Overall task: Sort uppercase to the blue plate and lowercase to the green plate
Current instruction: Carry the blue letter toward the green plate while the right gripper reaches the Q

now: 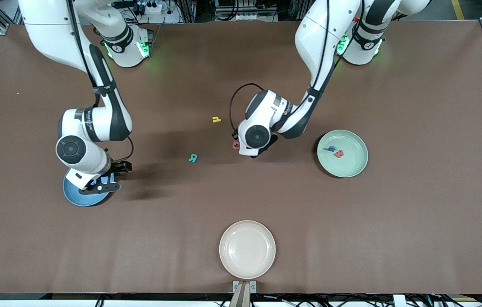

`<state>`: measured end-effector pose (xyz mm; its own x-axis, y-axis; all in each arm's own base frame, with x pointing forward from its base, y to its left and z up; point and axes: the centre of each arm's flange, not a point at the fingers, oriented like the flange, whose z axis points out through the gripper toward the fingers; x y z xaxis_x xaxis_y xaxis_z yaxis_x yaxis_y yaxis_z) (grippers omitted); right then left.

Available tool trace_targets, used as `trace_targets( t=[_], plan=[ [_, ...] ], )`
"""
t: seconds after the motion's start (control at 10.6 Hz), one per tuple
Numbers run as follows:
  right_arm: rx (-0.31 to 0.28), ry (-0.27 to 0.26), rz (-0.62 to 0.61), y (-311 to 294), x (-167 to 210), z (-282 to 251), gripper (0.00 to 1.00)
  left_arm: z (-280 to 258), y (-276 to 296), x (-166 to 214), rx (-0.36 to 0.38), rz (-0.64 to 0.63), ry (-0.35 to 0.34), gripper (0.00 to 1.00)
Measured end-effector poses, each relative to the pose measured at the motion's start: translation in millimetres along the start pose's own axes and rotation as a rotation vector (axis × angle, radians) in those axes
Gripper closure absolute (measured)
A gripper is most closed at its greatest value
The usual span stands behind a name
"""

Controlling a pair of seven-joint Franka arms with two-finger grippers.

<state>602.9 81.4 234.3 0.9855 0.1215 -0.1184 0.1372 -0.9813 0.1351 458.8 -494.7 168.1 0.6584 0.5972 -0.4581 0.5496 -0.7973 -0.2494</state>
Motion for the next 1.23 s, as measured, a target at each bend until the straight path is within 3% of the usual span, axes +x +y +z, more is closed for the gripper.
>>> trace_targets(
  t=[0.28,0.57,1.04,1.23],
  plan=[
    [0.014,0.004,0.059,-26,-1,-3,0.00,-7,-23,30,0.031,0.047,0.015,0.73],
    [0.083,0.033,0.051,-95,-1,-21,0.00,-20,-59,47,0.078,0.109,0.034,0.73],
    [0.158,0.129,-0.084,-256,0,-50,0.00,-42,-116,89,0.165,0.183,0.045,0.73],
    [0.174,0.206,-0.134,-309,-6,-39,0.00,-49,-140,112,0.199,0.225,0.064,0.73]
  ],
)
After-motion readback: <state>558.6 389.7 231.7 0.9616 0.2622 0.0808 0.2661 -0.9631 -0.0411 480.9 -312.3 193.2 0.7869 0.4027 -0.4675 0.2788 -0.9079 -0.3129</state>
